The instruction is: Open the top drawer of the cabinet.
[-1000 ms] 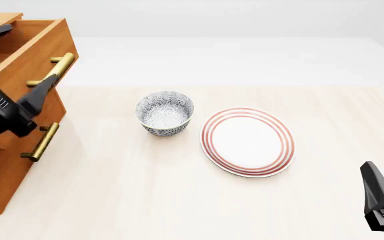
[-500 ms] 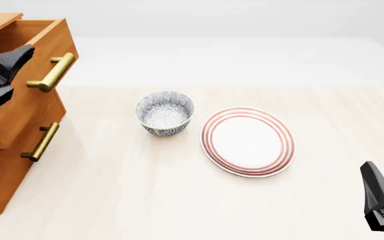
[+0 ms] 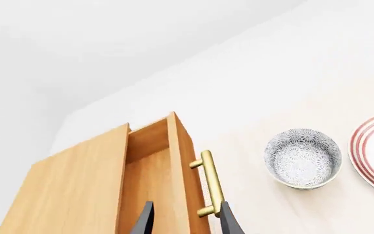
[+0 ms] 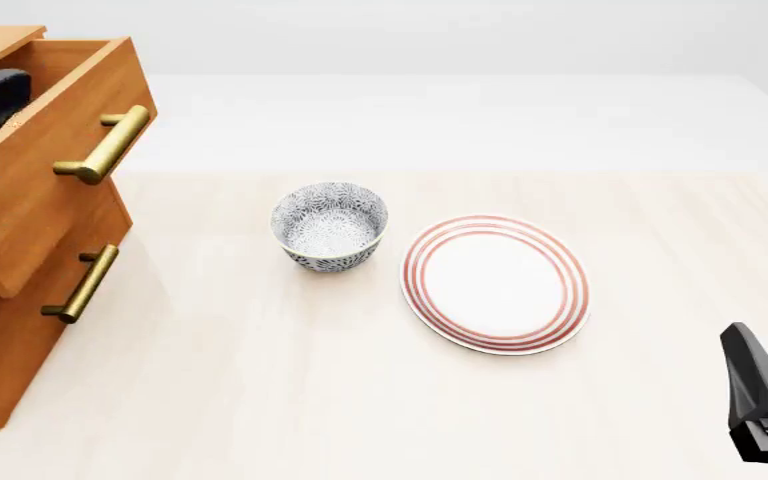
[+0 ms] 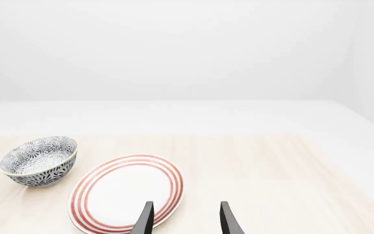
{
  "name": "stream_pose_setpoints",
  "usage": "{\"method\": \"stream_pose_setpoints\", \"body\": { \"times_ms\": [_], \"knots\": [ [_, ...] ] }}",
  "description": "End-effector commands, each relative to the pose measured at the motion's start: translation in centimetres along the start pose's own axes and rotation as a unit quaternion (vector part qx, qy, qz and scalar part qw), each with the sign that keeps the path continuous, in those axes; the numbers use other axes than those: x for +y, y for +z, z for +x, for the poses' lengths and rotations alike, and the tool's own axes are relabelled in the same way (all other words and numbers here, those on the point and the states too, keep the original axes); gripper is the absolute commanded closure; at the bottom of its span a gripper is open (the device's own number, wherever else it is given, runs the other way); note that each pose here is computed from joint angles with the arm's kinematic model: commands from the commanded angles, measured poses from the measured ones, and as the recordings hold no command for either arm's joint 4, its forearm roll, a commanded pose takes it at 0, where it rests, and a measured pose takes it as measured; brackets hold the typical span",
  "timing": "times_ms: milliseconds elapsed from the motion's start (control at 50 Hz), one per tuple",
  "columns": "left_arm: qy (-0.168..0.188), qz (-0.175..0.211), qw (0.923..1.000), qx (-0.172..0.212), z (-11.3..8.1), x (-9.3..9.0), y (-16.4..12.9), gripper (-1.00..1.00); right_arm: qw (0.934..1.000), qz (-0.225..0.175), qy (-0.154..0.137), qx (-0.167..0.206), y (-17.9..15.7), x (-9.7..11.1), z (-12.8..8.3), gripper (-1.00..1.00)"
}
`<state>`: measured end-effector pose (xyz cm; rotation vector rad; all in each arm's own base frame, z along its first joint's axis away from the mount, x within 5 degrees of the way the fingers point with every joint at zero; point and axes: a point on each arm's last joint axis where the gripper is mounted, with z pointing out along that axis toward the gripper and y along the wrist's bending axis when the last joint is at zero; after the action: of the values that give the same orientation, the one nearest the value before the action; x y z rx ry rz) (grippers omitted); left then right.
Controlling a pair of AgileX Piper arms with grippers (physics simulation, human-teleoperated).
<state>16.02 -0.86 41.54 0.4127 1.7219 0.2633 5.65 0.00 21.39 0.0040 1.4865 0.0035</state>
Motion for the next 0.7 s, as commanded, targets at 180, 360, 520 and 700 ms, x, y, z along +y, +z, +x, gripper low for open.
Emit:
{"method": "stream_pose_setpoints", "body": {
  "times_ms": [180, 360, 520, 700],
  "knots": [
    [-0.083, 0.002, 0.9959, 0.036, -1.0, 0.9, 1.9, -1.0, 1.0, 0.0, 0.0, 0.0, 0.0, 0.0, 0.0, -1.0],
    [-0.14, 0.019, 0.9888, 0.048, -1.2, 0.3, 3.1, -1.0, 1.0, 0.0, 0.0, 0.0, 0.0, 0.0, 0.0, -1.0],
    [-0.164, 0.009, 0.9848, 0.057, -1.1, 0.7, 3.0, -1.0, 1.0, 0.0, 0.0, 0.0, 0.0, 0.0, 0.0, -1.0],
    [-0.188, -0.007, 0.9789, 0.08, -0.7, 1.4, 2.9, -1.0, 1.0, 0.0, 0.0, 0.0, 0.0, 0.0, 0.0, -1.0]
  ]
}}
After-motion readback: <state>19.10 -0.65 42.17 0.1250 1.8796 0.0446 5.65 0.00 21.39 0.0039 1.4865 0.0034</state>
